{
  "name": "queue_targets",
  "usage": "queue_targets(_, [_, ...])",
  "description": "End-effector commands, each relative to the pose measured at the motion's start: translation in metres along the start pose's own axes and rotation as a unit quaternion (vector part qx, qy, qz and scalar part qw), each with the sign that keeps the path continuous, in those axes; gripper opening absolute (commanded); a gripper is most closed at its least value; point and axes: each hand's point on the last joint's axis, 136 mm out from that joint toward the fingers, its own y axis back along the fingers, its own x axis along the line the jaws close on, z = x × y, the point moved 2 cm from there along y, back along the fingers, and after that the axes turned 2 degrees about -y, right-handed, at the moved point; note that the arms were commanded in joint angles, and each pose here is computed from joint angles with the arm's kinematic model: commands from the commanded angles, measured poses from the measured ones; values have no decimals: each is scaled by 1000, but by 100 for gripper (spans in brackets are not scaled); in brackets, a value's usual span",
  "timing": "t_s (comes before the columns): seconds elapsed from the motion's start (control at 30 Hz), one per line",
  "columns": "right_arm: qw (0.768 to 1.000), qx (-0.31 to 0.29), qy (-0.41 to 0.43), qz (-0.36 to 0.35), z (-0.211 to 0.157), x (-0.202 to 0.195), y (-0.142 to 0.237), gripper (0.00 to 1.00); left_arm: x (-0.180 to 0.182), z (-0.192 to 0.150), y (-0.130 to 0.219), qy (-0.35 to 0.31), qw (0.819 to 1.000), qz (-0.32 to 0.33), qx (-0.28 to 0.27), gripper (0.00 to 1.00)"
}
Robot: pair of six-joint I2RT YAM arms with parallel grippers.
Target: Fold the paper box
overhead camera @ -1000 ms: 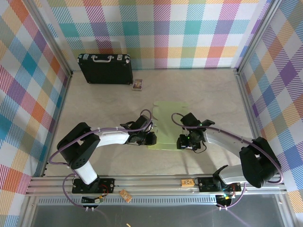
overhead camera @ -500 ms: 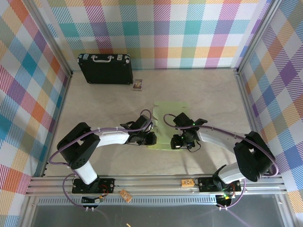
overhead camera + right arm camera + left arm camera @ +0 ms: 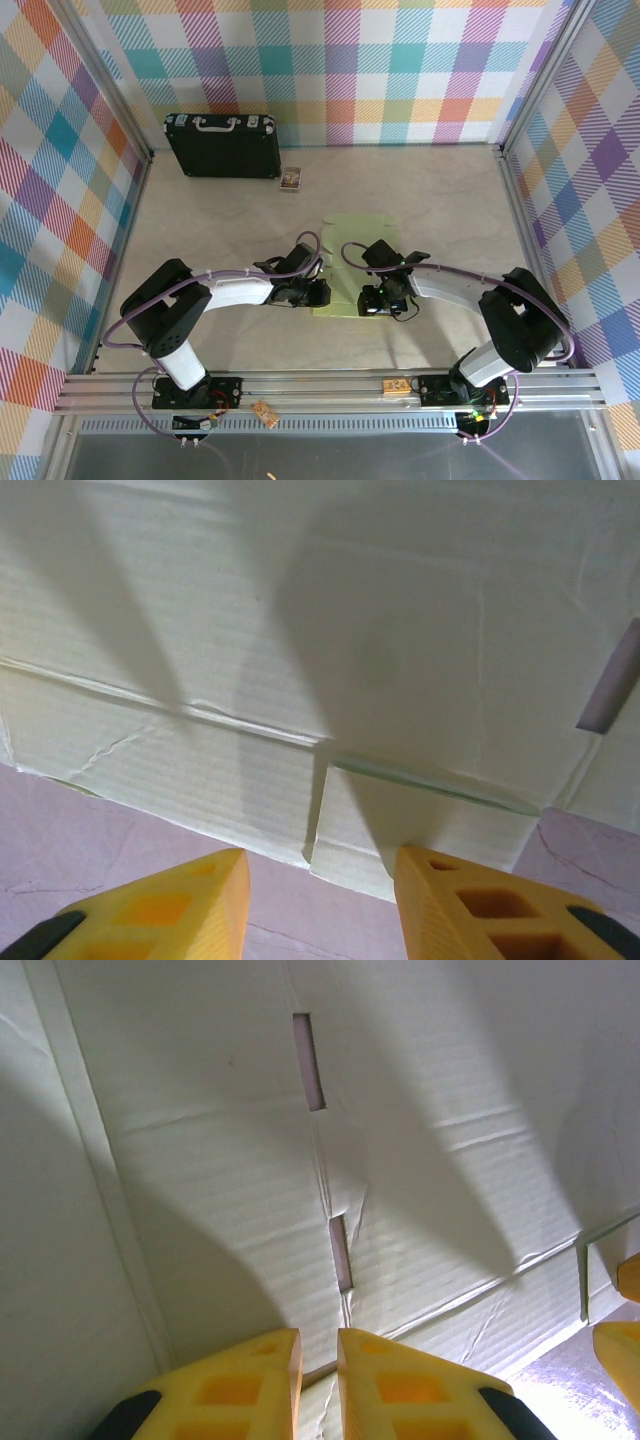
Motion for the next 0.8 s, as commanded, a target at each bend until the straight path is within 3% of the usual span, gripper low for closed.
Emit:
queue_targets(0.0, [1000, 20, -9, 3, -6, -3, -12, 44, 9, -15, 4, -10, 1000, 18, 15, 20])
queue_targets(0.1, [1000, 21, -10, 7, -6, -4, -14, 44, 7, -11, 14, -18, 1000, 16, -5, 28])
queue_targets(0.27, [1000, 27, -10, 10, -5, -6, -17, 44, 3, 0, 38, -33, 998, 14, -48, 51])
queue_targets(0.4, [999, 30, -7, 10, -4, -6, -19, 44, -1, 5, 65, -14, 996, -6, -85, 61])
queue_targets(0.57, [999, 28, -3, 14, -5, -6, -20, 44, -4, -13, 84, 23, 994, -48, -91, 63])
queue_targets(0.77, [999, 29, 3, 14, -5, -7, -22, 43, 1, -36, 89, 35, 995, -48, -75, 64])
